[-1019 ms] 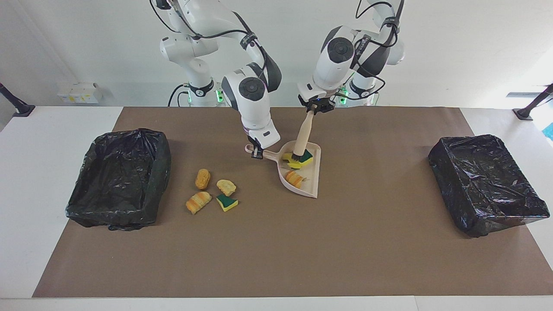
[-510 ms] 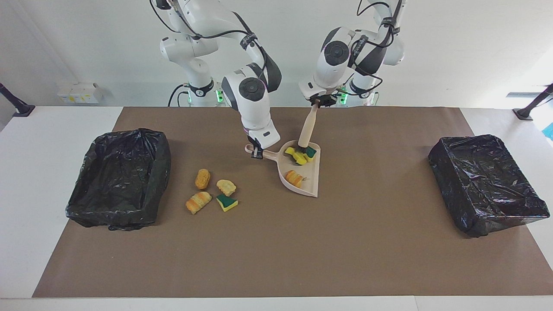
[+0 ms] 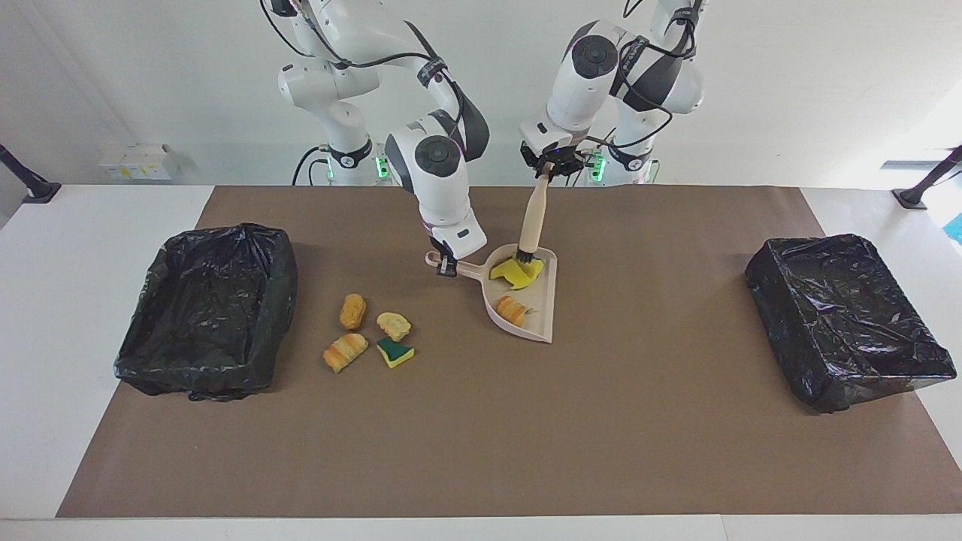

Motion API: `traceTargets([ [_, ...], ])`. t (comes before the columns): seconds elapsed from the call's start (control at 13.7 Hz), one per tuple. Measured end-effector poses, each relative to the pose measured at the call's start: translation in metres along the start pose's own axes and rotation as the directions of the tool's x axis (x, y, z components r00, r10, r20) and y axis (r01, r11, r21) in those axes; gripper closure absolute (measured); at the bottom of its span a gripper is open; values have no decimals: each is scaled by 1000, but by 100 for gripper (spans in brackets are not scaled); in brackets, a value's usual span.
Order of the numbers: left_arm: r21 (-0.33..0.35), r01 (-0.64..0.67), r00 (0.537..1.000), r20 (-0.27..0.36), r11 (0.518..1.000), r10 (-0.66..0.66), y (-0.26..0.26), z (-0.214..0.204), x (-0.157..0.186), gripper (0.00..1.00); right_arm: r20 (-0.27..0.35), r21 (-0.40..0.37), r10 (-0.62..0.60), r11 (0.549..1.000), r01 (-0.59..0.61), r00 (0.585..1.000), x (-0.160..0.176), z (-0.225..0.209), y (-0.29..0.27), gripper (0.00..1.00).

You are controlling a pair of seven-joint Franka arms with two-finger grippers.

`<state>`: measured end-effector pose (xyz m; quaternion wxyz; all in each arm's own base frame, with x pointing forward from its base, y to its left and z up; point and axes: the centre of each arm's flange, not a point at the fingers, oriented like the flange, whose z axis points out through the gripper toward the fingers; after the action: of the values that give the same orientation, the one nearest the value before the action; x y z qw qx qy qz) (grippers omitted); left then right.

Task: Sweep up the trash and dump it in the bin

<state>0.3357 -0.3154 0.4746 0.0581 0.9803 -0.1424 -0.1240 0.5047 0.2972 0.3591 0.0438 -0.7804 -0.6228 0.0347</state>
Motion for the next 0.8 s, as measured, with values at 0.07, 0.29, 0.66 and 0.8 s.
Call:
traceTargets([
  [0.07, -3, 7, 1000, -8, 1000, -7, 0, -2, 1, 74, 1, 1, 0, 1000, 0, 1000, 0, 0, 0, 68],
  [0.29, -21, 27, 999, -35, 999, -28, -6, -15, 7, 74, 1, 1, 1, 1000, -1, 1000, 0, 1, 0, 68],
  [0.66, -39, 194, 978, -67, 980, -197, -88, -34, 40, 74, -42, -8, 41, 999, -42, 998, -5, -6, 9, 68],
  [0.8, -34, 249, 965, -69, 968, -251, -118, -35, 48, 74, -98, -18, 72, 997, -74, 993, -5, -14, 17, 68],
])
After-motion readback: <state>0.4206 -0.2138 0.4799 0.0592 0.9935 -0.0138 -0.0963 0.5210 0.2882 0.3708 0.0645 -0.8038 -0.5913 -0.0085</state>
